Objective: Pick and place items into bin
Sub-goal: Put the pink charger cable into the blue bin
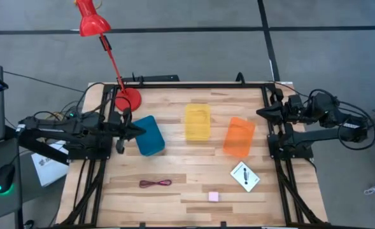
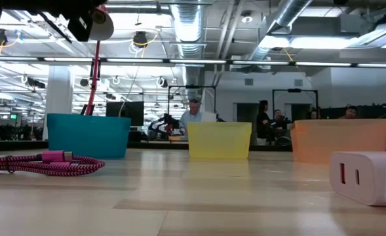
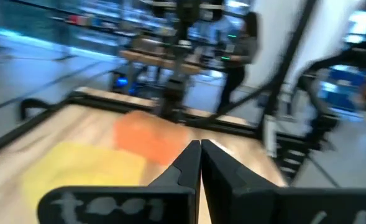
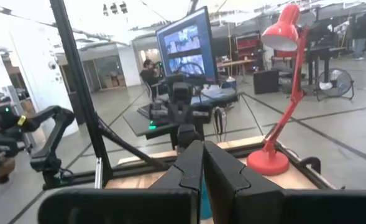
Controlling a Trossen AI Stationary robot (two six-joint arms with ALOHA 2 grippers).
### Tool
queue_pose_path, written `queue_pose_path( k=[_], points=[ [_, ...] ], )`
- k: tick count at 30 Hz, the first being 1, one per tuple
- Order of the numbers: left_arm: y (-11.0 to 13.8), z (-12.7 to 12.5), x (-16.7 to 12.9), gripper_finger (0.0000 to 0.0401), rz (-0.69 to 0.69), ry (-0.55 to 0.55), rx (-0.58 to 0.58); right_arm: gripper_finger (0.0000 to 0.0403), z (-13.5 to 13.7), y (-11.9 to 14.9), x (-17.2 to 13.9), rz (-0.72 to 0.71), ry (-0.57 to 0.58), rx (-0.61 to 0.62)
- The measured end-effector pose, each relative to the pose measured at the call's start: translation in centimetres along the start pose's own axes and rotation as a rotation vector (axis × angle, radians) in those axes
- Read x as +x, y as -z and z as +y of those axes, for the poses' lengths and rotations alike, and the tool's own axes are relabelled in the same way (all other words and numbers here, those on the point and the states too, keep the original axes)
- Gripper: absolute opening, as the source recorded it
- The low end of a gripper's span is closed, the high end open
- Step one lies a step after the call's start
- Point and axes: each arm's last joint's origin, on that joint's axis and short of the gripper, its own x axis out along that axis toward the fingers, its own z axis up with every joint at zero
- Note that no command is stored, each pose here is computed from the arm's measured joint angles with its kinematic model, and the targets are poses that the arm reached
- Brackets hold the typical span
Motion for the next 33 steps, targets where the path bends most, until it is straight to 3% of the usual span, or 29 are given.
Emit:
queue_pose_path(
  k=[6,9,12,15,19,25,33],
  points=[
    [-0.5,0.2,0.4,0.0000,-0.072,-0.107,0.030,0.0009,0.1,0.3,1.1,0.042,-0.022,-0.116],
    [-1.5,-0.2,0.3,0.0000,-0.165,-0.022,0.086,0.0010,0.4,0.9,2.3,0.097,-0.048,-0.171],
    [-2.2,-0.7,0.1,0.0000,-0.208,0.096,0.051,0.0017,0.7,1.6,3.8,0.159,-0.078,-0.202],
    [-3.3,-0.9,-0.1,0.0000,-0.229,0.101,0.031,0.0033,1.2,2.4,5.3,0.212,-0.113,-0.214],
    [-3.9,-1.2,-0.1,0.0000,-0.148,0.098,0.092,0.0062,2.1,3.5,7.4,0.272,-0.163,-0.231],
    [-5.4,-2.4,0.6,0.0000,-0.016,0.088,0.262,0.0098,3.6,3.6,8.9,0.216,-0.235,-0.236],
    [-7.3,-4.4,3.1,0.0006,0.196,0.055,0.376,0.0116,4.6,3.8,9.6,0.191,-0.280,-0.233]
  ],
)
